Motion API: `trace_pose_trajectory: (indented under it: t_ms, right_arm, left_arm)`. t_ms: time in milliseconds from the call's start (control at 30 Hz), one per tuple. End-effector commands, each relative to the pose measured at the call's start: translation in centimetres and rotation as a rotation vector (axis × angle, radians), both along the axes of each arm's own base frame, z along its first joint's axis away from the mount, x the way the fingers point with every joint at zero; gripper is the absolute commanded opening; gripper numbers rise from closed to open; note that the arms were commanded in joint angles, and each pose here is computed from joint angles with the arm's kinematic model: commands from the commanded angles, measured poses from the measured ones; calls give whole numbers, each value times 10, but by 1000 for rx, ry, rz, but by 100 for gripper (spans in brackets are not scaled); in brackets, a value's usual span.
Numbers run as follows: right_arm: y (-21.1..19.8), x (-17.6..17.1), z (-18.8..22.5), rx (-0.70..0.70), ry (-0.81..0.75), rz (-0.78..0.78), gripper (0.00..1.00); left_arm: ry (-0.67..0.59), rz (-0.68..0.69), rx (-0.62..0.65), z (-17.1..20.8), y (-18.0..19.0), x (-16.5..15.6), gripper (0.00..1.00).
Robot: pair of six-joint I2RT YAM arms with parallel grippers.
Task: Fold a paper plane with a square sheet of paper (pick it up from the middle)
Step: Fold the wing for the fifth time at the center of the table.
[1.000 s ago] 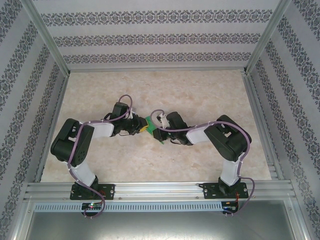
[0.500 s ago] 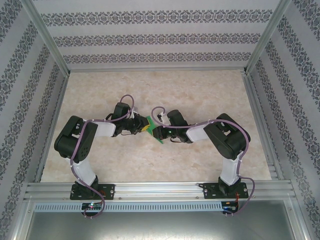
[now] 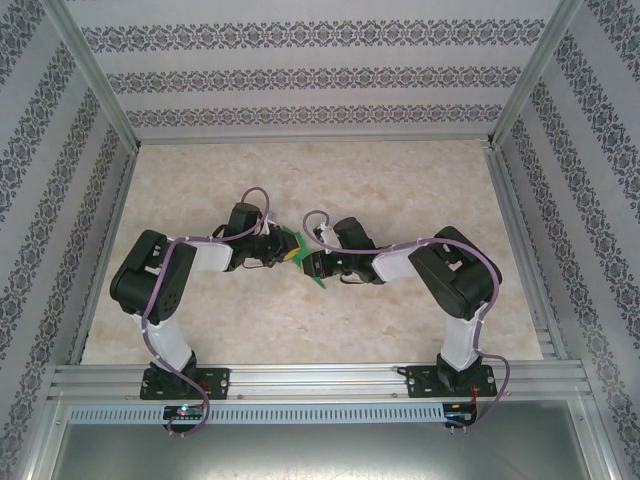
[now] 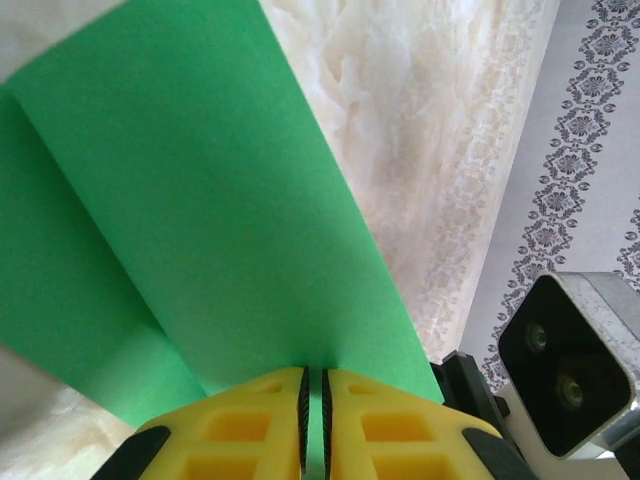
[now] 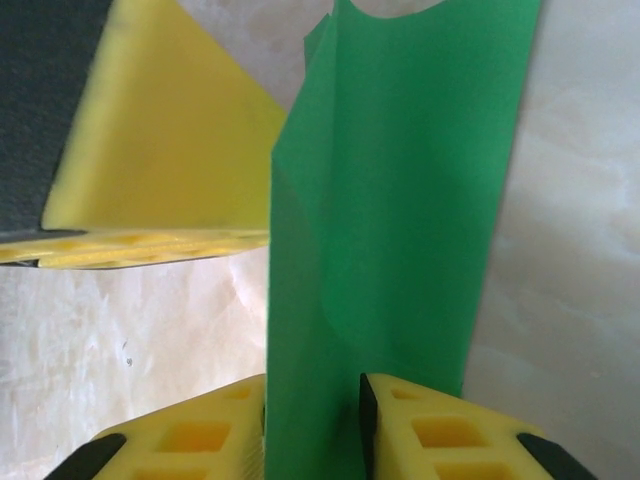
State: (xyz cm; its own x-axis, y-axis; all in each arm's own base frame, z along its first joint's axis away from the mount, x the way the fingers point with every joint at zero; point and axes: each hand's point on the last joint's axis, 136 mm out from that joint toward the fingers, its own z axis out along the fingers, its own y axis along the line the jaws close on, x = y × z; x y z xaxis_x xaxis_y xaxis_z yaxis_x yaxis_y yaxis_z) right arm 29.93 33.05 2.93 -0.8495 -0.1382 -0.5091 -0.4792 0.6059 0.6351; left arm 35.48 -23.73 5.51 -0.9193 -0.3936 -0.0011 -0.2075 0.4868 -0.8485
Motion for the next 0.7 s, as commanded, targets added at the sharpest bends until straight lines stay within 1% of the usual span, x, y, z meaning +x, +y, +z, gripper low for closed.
trace_pose_trajectory:
  t_ms: [0,367,667]
  right_arm:
    - [-3,2,4,-14,12,-14,30]
    - [-7,6,19,-24,-22,-40,31]
    - [0,5,5,-50,-3,-10,31]
  left_arm:
    - [8,-24,38,-9,-3,-1,16]
    - [34,-24,42,-16,-3,-3,15]
    - [35,-22,42,-15,-3,-2,15]
